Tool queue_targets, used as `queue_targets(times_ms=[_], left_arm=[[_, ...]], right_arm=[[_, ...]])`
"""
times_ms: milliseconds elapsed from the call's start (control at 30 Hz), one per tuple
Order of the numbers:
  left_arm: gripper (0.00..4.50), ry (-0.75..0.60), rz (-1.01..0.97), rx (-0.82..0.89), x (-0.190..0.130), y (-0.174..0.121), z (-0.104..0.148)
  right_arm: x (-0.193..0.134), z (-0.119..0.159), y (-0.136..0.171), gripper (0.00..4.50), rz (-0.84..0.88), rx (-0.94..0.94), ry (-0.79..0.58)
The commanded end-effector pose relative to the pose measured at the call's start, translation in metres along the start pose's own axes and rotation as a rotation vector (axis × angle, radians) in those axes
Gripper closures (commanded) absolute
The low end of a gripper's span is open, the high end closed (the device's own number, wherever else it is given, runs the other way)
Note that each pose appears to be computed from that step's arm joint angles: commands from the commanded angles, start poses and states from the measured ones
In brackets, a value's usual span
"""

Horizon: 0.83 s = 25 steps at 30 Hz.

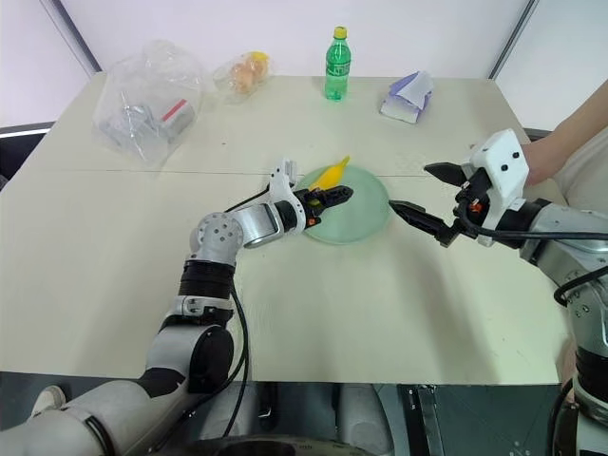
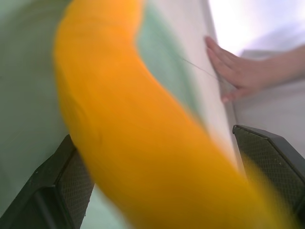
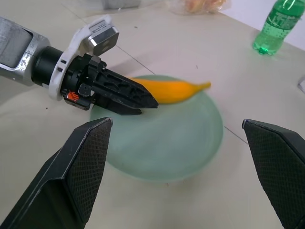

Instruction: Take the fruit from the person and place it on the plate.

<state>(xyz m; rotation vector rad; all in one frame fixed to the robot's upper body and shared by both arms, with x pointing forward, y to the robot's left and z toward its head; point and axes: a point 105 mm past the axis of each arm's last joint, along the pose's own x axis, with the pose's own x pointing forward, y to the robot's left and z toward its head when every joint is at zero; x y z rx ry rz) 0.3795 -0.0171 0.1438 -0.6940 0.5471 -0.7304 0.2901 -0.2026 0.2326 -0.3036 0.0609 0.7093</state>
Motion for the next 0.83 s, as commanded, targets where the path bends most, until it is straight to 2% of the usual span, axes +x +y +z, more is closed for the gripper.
queue_targets(times_ms=[33, 200, 367, 667, 733, 833], left_arm=[[0.04, -0.060, -0.082, 0.191, -0.014, -0.029, 0.027], [0.04, -0.081, -0.085, 0.392, -0.042, -0.037, 0.049], [0.04, -0.086, -0.077, 0.609, -0.083, -0.038, 0.064], [0.04, -0.097, 0.056, 1.141, -0.198, -0.024, 0.098], [0.04, -0.082, 0.094, 1.190, -0.216, -0.018, 0.101], [0.04, -0.080, 0.082, 1.208, -0.226, -0.018, 0.099]], right_arm=[[-0.001, 0.012, -0.003, 0.00, 0.002, -0.043, -0.034], [0.004, 0.014, -0.005, 0.00, 0.017, -0.052, -0.039], [0.011, 0.017, -0.006, 0.00, 0.037, -0.061, -0.047], [0.019, 0.018, -0.003, 0.00, 0.103, -0.061, -0.040], [0.018, 0.018, -0.002, 0.00, 0.113, -0.060, -0.035], [0.018, 0.018, -0.005, 0.00, 0.109, -0.062, -0.036]])
